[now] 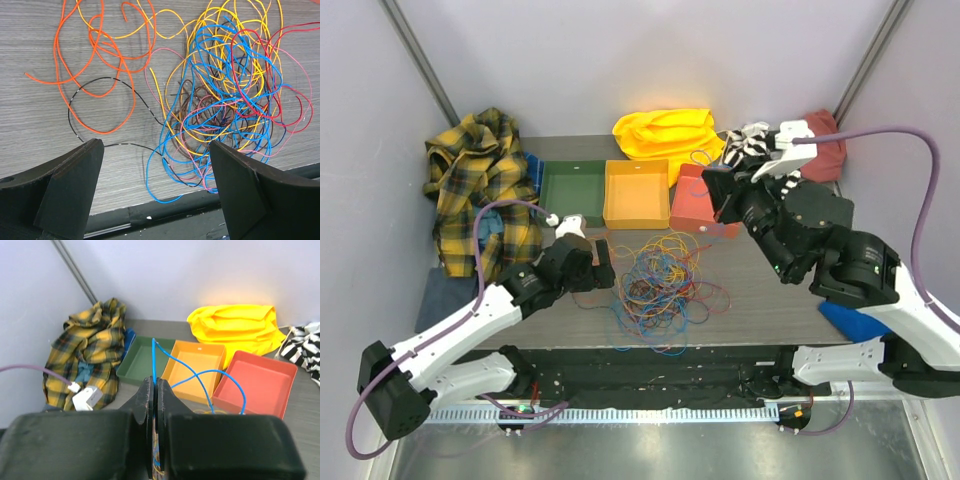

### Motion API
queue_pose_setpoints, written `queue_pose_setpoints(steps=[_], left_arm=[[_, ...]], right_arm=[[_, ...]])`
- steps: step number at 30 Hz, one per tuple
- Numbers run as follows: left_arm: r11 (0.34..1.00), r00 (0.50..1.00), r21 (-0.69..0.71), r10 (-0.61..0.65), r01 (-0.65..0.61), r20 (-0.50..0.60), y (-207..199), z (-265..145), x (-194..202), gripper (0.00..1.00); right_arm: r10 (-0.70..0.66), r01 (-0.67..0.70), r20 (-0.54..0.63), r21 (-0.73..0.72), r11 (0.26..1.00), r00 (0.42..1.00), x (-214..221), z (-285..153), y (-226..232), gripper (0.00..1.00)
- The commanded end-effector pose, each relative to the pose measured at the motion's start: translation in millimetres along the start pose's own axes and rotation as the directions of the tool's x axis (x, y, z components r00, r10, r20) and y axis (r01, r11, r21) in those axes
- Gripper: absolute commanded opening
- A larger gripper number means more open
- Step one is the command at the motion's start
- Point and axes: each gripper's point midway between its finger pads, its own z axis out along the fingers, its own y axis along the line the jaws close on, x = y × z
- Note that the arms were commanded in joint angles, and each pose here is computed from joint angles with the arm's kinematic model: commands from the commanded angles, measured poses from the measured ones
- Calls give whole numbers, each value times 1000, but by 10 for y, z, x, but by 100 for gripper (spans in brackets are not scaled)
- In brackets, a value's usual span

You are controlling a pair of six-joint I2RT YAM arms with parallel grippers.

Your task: Untangle the cables

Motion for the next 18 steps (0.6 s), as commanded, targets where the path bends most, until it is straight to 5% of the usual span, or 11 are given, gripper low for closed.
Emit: queue_pose_setpoints(steps=[1, 8, 18], left_arm=[[999, 997, 30, -33, 31, 68, -61, -38, -141, 93], [998, 997, 38, -44, 42, 59, -54, -39, -102, 93], [998, 997, 37, -50, 47, 62, 97, -154, 11, 93]], right_arm=[[2, -7, 99, 44, 999, 995, -481, -88, -107, 1], [-40, 8, 153, 204, 979, 987, -595, 71, -234, 1], [84, -86, 21, 340, 936, 996, 197, 1002, -953, 1]])
